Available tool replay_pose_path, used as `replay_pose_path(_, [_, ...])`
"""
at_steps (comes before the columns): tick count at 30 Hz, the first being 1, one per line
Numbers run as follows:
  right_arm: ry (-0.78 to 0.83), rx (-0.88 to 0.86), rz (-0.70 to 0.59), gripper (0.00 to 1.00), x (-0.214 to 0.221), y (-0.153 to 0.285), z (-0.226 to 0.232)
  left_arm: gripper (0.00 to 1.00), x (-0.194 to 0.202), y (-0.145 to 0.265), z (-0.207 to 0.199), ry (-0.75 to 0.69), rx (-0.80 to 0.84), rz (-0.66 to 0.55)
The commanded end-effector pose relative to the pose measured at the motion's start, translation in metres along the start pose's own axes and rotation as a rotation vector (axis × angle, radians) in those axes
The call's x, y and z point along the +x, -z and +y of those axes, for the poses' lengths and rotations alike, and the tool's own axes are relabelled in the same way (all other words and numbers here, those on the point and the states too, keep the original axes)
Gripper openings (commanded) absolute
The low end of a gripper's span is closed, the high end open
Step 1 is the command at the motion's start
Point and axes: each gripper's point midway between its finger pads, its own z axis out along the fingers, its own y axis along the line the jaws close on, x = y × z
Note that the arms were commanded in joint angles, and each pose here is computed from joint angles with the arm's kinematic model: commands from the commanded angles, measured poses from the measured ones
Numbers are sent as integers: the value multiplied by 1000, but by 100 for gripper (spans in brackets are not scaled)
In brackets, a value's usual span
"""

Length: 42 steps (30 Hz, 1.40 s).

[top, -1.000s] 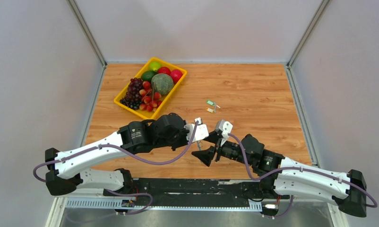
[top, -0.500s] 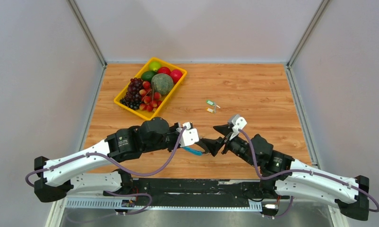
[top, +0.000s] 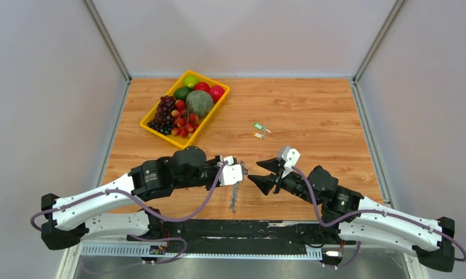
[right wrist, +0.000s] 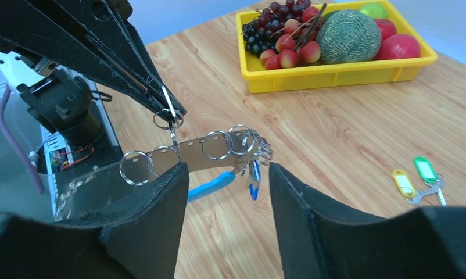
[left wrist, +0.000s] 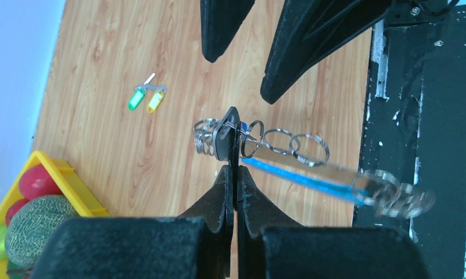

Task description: Remove the keys from the keyring

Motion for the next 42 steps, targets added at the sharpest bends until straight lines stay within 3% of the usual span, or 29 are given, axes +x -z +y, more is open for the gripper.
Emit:
replay_pose_path(1, [34, -81, -60, 52, -19, -2, 14, 0, -24, 7, 1, -55, 10, -123])
replay_pose_path(11, [67, -249, -102, 41, -23, -7, 43, 0, -22, 7, -5, -116, 40, -153])
replay_pose_path(21, [84, -343, -63, 16, -15, -13, 60, 0, -23, 15, -6, -173, 27, -203])
replay_pose_path(26, [77, -390, -60, 10, -16, -13, 69, 0, -22, 16, -8, -197, 29, -218])
replay_pose_path(42, [56, -441, -58, 16, -17, -16, 79, 0, -22, 17, -10, -211, 33, -228])
